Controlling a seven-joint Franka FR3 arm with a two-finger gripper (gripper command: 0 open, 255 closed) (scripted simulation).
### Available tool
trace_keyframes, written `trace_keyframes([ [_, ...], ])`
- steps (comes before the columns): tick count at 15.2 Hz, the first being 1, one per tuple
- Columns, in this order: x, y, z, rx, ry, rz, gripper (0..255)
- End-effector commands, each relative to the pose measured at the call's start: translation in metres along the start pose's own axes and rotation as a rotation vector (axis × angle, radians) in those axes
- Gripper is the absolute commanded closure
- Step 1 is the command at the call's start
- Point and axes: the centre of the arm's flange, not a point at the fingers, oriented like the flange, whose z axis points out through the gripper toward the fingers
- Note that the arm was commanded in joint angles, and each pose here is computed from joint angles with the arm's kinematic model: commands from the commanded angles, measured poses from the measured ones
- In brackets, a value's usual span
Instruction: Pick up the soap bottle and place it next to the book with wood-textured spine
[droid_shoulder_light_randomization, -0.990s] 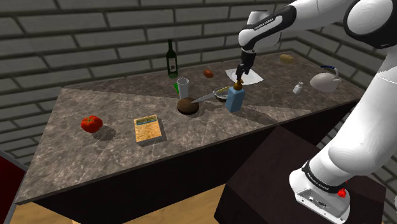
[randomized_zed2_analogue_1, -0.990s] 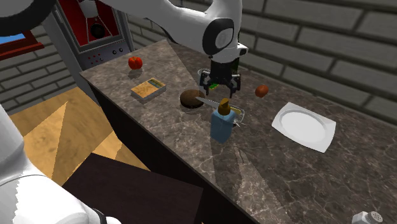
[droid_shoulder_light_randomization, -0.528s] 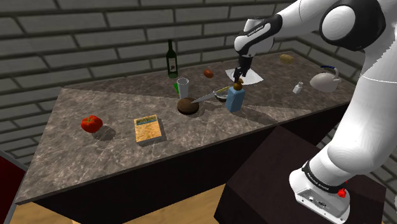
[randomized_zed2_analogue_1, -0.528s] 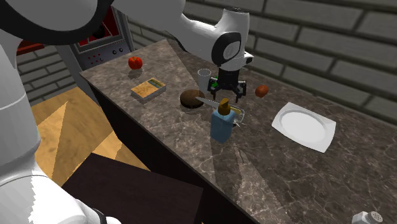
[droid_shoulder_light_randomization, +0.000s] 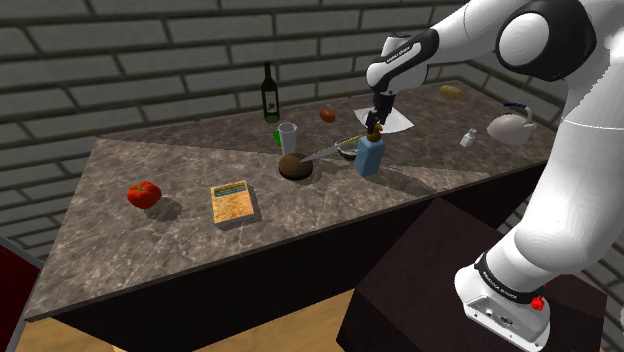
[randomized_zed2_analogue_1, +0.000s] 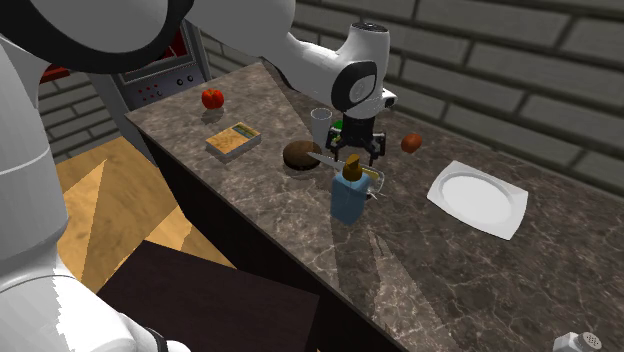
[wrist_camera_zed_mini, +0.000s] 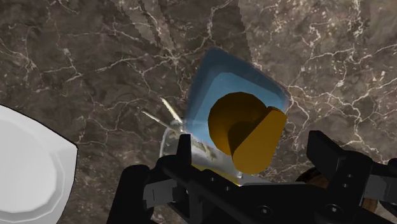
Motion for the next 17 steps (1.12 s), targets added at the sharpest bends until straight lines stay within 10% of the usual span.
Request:
trace_keyframes([
  [1, 0.000, 0.000, 0.000, 0.000, 0.000, 0.000, 0],
  [2, 0.000, 0.000, 0.000, 0.000, 0.000, 0.000, 0],
  [3, 0.000, 0.000, 0.000, 0.000, 0.000, 0.000, 255],
  [17, 0.001, 0.000, -0.026, 0.000, 0.000, 0.000, 255],
])
